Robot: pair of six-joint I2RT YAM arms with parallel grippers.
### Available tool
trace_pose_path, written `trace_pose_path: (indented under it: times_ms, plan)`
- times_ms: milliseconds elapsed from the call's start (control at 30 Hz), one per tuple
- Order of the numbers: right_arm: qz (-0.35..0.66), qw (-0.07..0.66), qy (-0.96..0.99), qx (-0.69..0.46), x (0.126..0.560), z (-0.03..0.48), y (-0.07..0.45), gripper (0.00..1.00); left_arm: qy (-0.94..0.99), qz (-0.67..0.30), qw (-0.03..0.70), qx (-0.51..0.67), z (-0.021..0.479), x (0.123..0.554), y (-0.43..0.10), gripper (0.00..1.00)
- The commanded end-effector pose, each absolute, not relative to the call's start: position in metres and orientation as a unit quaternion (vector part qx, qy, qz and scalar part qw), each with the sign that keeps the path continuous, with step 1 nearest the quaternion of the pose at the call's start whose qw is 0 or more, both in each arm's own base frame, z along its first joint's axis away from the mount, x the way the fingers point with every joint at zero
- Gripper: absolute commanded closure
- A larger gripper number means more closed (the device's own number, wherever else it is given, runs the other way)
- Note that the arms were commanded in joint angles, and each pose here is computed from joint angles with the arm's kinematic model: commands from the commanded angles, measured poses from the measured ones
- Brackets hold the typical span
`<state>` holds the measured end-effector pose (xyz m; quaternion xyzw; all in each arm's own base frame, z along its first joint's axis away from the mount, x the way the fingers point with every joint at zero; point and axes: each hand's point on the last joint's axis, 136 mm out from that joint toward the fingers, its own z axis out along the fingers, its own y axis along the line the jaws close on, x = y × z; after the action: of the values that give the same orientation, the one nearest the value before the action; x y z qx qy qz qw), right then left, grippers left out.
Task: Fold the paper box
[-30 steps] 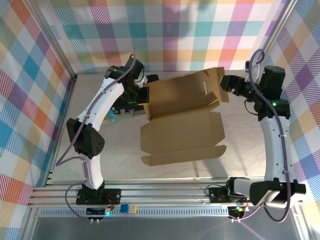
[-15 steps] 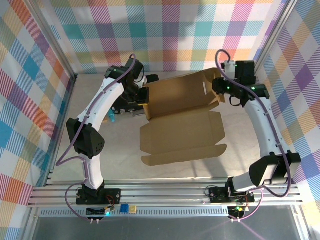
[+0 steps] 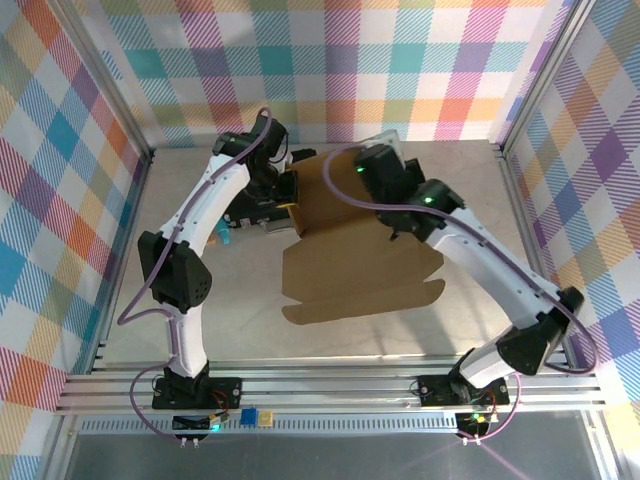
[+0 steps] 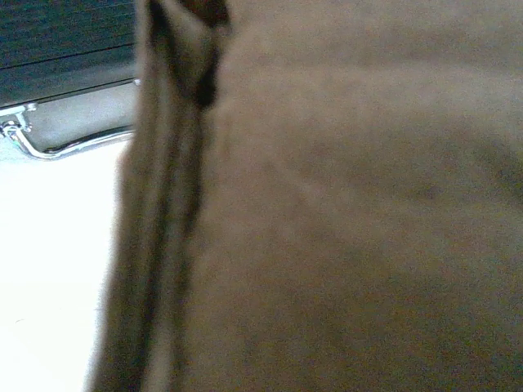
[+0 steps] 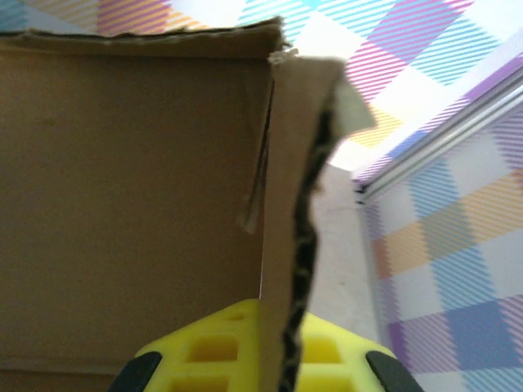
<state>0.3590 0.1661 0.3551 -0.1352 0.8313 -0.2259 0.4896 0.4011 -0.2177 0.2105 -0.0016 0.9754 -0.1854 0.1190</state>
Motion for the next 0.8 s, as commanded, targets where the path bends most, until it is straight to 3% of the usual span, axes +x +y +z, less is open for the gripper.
trace_pose_path:
  times_ms: [0, 300, 433, 767]
  plan:
    - [-0.299, 0.515, 0.796, -0.105, 0.359, 0.381, 0.167, 1.0, 0.972, -0.206, 0.112, 0.002, 0.211, 0.402, -0.227, 1.0]
    - [-0.327, 0.498, 0.791, -0.136, 0.377, 0.376, 0.197, 1.0, 0.968, -0.223, 0.118, 0.013, 0.212, 0.401, -0.231, 1.0]
    - [-0.262, 0.505, 0.807, -0.159, 0.374, 0.394, 0.208, 0.84, 0.944, -0.3, 0.133, 0.025, 0.214, 0.405, -0.246, 1.0]
    - [0.048, 0.455, 0.857, -0.239, 0.33, 0.432, 0.25, 0.44, 0.859, -0.477, 0.184, 0.022, 0.199, 0.425, -0.279, 1.0]
